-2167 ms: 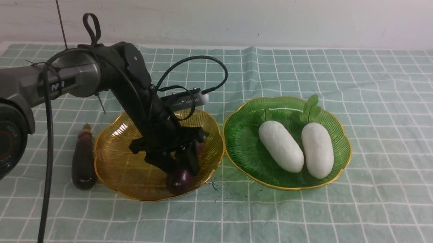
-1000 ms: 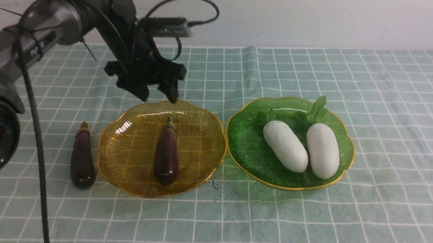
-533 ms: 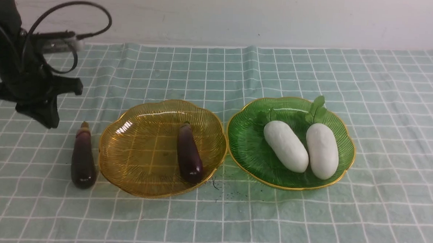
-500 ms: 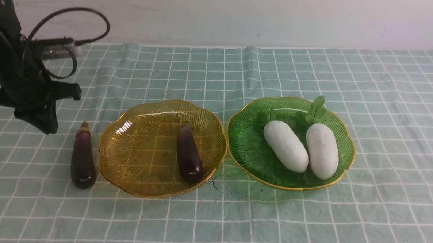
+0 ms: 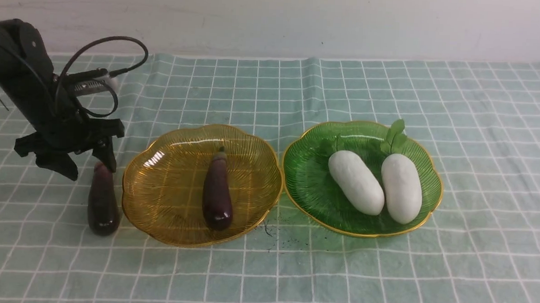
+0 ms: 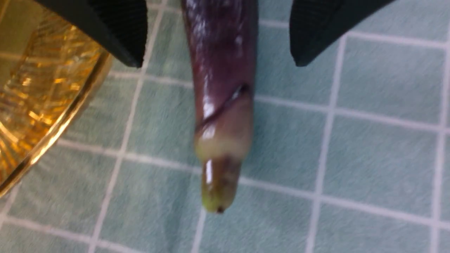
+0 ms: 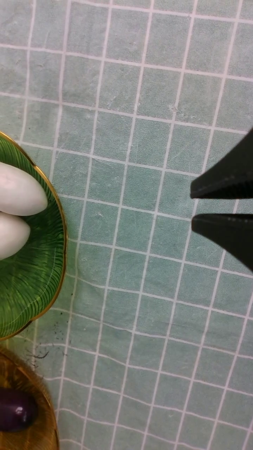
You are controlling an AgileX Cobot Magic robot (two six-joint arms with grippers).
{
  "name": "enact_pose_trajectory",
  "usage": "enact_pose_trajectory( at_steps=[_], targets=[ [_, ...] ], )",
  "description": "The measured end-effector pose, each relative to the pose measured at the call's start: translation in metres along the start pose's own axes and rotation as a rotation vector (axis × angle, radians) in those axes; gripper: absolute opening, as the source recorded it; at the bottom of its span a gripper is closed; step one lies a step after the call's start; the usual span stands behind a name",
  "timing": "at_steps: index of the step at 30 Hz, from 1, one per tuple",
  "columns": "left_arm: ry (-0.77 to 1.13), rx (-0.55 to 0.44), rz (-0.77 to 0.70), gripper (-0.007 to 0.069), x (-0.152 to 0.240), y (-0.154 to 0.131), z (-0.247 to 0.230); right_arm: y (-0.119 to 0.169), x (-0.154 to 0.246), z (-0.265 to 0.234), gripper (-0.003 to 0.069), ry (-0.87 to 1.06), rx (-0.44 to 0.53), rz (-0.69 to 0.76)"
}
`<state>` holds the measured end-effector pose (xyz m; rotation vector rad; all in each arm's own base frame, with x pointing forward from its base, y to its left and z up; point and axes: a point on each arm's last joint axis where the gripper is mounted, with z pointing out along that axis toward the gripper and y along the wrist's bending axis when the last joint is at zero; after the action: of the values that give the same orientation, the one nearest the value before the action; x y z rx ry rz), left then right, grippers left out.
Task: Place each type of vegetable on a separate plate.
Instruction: Use the left arm to grab an eggplant and put it into the left plate
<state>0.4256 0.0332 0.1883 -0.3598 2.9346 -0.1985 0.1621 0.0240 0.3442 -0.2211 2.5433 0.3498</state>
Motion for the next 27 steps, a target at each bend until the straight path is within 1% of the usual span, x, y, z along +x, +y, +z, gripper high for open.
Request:
enact_pose_trajectory(
  at_steps=[2, 5, 9, 10, 13, 15, 18, 19, 21, 24, 25, 27],
  targets=[
    [0.013, 0.001, -0.006, 0.0496, -0.001, 0.001, 0.011, 0.000, 0.000, 0.000, 0.0055, -0.001, 0.000, 0.000],
    [0.043, -0.009, -0.008, 0.0454, -0.001, 0.004, 0.027, 0.000, 0.000, 0.000, 0.0055, -0.001, 0.000, 0.000],
    [0.049, -0.050, 0.021, 0.0268, -0.001, 0.008, 0.032, 0.000, 0.000, 0.000, 0.0055, -0.003, 0.001, 0.008],
    [0.048, -0.059, 0.029, 0.0251, -0.001, 0.009, 0.032, 0.000, 0.000, 0.000, 0.0055, -0.003, 0.001, 0.009],
    [0.016, -0.109, 0.073, 0.0258, -0.010, 0.011, 0.022, 0.000, 0.000, 0.000, 0.0055, -0.005, 0.001, 0.011],
    [-0.018, -0.152, 0.104, 0.0258, -0.020, 0.011, -0.001, 0.000, 0.000, 0.000, 0.0055, -0.005, 0.001, 0.011],
    [-0.044, -0.159, 0.108, 0.0258, -0.026, 0.008, -0.023, 0.000, 0.000, 0.000, 0.0055, -0.005, 0.001, 0.012],
    [-0.049, -0.148, 0.105, 0.0258, -0.027, 0.003, -0.044, 0.000, -0.001, 0.000, 0.0055, -0.006, 0.002, 0.012],
    [-0.065, -0.102, 0.121, 0.0258, -0.026, -0.006, -0.062, 0.000, -0.001, 0.000, 0.0055, -0.012, 0.003, 0.012],
    [-0.057, -0.052, 0.141, 0.0258, -0.023, -0.017, -0.064, 0.000, -0.002, 0.000, 0.0055, -0.018, 0.005, 0.012],
    [-0.041, -0.017, 0.164, 0.0258, -0.020, -0.026, -0.061, 0.000, -0.002, 0.000, 0.0055, -0.021, 0.005, 0.012],
    [-0.018, 0.024, 0.183, 0.0258, -0.016, -0.036, -0.055, 0.000, -0.002, 0.000, 0.0055, -0.022, 0.005, 0.012]
  ],
)
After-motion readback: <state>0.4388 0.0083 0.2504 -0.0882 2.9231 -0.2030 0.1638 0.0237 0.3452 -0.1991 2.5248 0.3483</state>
